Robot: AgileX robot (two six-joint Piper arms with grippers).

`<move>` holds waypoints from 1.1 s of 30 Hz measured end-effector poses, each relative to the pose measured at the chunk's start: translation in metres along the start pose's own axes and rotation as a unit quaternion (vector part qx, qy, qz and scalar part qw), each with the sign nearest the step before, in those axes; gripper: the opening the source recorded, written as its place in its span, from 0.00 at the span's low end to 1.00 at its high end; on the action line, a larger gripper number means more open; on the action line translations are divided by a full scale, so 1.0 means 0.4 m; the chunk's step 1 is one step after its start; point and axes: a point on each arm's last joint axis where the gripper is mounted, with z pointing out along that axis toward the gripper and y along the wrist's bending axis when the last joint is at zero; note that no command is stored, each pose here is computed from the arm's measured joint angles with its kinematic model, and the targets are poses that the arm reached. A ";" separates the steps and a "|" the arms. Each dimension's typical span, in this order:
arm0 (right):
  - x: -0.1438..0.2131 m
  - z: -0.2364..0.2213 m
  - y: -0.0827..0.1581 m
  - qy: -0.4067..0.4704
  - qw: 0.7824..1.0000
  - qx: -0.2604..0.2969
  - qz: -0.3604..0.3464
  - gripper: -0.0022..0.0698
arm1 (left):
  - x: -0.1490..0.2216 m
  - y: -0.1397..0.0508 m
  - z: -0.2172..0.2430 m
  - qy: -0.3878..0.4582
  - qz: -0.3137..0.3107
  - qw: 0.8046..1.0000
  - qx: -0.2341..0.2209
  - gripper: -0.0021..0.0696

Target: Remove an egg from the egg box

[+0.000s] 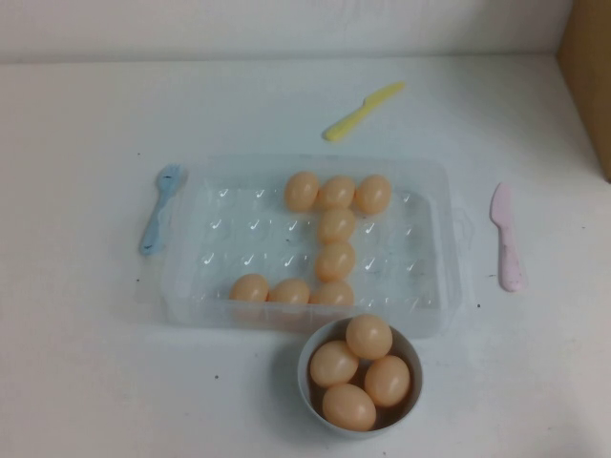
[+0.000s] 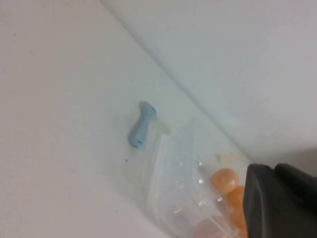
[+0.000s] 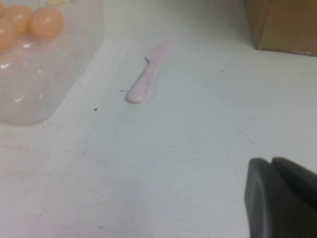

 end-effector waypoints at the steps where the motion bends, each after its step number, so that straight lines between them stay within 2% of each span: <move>1: 0.000 0.000 0.000 0.000 1.000 0.000 0.000 0.01 | -0.003 -0.013 -0.005 0.016 0.020 1.000 0.001 0.02; 6: 0.000 0.000 0.000 0.000 1.000 0.000 0.000 0.01 | -0.040 -0.096 -0.034 0.067 0.139 0.988 0.019 0.02; 10: 0.000 0.000 0.000 0.000 1.000 0.000 0.000 0.01 | -0.069 -0.148 -0.019 0.140 0.220 0.965 0.005 0.02; 14: 0.000 0.000 0.000 0.000 1.000 0.000 0.000 0.01 | -0.108 -0.207 0.033 0.237 0.300 0.924 -0.006 0.02; 17: 0.000 0.000 0.000 0.000 1.000 0.000 0.000 0.01 | -0.140 -0.241 0.096 0.307 0.348 0.886 -0.015 0.02; 22: 0.000 0.000 0.000 0.000 1.000 0.000 0.000 0.01 | -0.198 -0.267 0.209 0.398 0.410 0.818 -0.067 0.02; 26: 0.000 0.000 0.000 0.000 1.000 0.000 0.000 0.01 | -0.230 -0.319 0.301 0.456 0.439 0.768 -0.099 0.02; 30: 0.000 0.000 0.000 0.000 1.000 0.000 0.000 0.01 | -0.216 -0.394 0.398 0.495 0.466 0.728 -0.086 0.02; 33: 0.000 0.000 0.000 0.000 1.000 0.000 0.000 0.01 | -0.184 -0.462 0.479 0.507 0.485 0.711 -0.056 0.02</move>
